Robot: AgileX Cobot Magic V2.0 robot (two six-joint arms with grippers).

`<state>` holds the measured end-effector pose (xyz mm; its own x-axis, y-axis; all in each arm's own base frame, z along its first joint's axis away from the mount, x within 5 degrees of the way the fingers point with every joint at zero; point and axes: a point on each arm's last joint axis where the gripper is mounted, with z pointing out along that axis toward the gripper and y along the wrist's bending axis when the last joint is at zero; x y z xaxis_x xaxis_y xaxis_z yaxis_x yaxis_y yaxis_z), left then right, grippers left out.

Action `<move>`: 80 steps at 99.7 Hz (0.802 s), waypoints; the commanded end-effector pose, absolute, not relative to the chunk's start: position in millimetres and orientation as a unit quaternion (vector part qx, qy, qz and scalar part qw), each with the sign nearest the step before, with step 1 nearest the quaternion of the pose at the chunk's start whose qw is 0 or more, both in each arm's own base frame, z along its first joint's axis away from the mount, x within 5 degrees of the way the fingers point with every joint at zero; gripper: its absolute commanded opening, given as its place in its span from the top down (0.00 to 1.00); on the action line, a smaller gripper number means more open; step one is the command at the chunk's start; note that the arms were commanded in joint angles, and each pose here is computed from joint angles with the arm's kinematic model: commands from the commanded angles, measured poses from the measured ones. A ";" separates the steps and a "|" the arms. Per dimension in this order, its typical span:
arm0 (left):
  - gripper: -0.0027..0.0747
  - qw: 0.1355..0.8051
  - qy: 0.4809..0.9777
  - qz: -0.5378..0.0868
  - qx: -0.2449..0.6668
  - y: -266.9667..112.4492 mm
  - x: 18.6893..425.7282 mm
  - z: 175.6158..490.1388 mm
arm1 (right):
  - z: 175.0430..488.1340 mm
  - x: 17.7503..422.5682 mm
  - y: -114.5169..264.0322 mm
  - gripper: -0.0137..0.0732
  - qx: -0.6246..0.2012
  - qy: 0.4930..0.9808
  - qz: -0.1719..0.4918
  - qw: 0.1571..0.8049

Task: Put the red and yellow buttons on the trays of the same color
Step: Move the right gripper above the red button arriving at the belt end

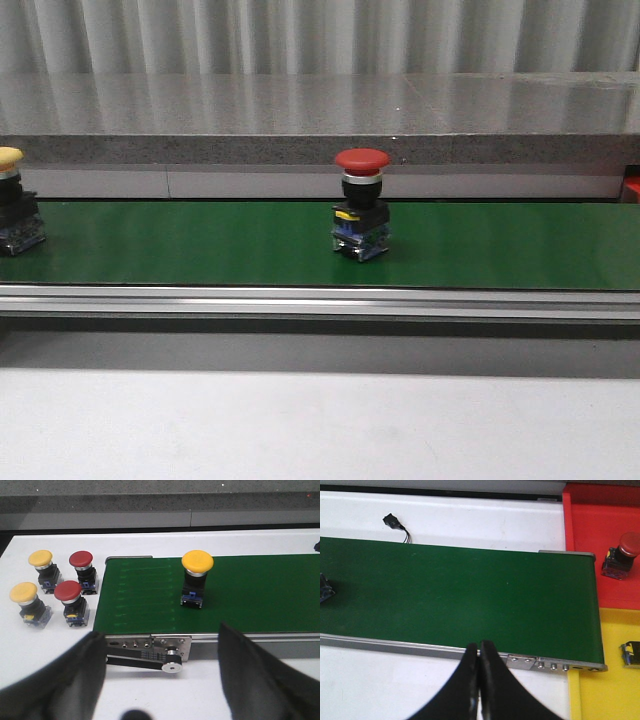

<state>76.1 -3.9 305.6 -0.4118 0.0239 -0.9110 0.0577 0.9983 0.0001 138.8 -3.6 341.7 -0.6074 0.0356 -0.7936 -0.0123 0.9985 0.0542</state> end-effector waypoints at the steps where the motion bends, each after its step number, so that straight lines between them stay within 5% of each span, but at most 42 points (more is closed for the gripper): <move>1: 0.65 0.589 0.807 -0.026 0.029 -5.8 78.7 320.3 | 355.0 140.3 -4.4 0.92 0.005 0.875 0.020 0.484; 15: 0.98 0.592 0.805 -0.026 0.029 -5.9 78.9 321.0 | 354.2 141.4 -4.5 0.91 0.005 0.876 0.021 0.481; 28: 0.99 0.596 0.802 -0.023 0.030 -5.6 79.1 321.7 | 352.5 140.2 -4.0 0.78 0.004 0.882 0.022 0.471; 54: 0.99 0.595 0.803 -0.022 0.031 -5.5 79.3 320.8 | 352.3 140.1 -3.9 0.13 0.004 0.882 0.023 0.470; 80: 0.99 0.593 0.804 -0.022 0.031 -5.5 79.3 319.9 | 344.8 155.6 2.4 0.09 -0.023 0.896 0.036 0.443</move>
